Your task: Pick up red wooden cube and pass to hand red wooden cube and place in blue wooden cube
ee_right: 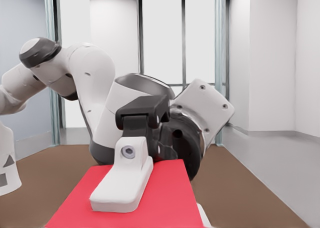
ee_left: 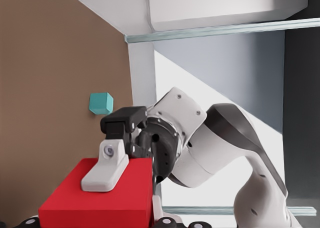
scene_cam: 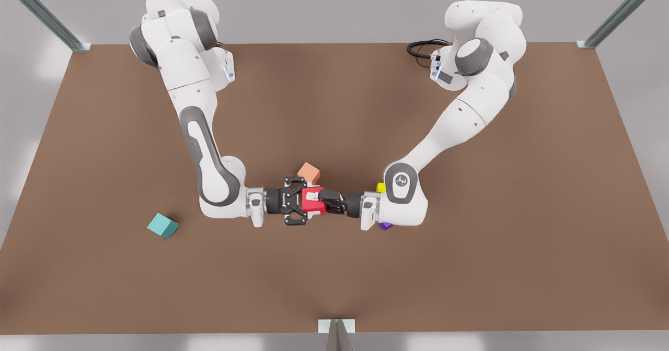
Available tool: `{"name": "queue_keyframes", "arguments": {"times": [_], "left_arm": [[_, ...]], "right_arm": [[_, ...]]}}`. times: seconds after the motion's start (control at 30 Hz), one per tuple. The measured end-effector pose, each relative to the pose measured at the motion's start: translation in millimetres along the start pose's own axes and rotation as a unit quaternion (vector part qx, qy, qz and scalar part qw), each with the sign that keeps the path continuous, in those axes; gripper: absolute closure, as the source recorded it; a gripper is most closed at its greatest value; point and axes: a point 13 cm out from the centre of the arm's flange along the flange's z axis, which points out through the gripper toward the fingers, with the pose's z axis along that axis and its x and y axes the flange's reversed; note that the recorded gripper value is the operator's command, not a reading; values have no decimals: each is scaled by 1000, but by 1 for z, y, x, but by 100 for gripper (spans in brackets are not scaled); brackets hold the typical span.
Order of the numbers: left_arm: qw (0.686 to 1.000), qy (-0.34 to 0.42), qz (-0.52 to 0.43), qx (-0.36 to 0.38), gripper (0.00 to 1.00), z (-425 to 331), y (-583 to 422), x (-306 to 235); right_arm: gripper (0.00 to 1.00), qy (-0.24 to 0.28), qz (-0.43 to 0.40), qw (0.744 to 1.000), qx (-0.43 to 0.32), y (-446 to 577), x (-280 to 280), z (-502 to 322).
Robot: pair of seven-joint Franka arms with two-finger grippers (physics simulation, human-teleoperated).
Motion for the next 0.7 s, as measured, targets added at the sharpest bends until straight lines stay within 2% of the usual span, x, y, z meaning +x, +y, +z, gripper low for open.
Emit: {"name": "queue_keyframes", "arguments": {"times": [0.07,0.1,0.13,0.33,0.5,0.6,0.63,0.7], "left_arm": [[1000,-1,1,0,38,0,0,0],[1000,-1,1,0,3,0,0,-1],[1000,-1,1,2,0,0,0,-1],[1000,-8,6,5,0,-11,-1,-6],[999,-30,17,-19,0,-142,12,-36],[992,4,82,-94,0,-297,-5,-45],[978,42,121,-167,0,-335,-26,-35],[910,117,165,-362,0,-408,-48,-8]], "right_arm": [[39,1,0,1000,1,-1,0,1],[39,1,0,1000,1,-1,1,1],[39,1,0,1000,1,-1,1,1],[39,4,1,1000,5,-4,4,-5],[39,16,-7,1000,17,-20,4,-40],[39,78,-43,996,10,-35,-6,-125],[39,114,-57,992,0,-35,-8,-161],[39,213,-78,974,-28,-27,-3,-243]]}}
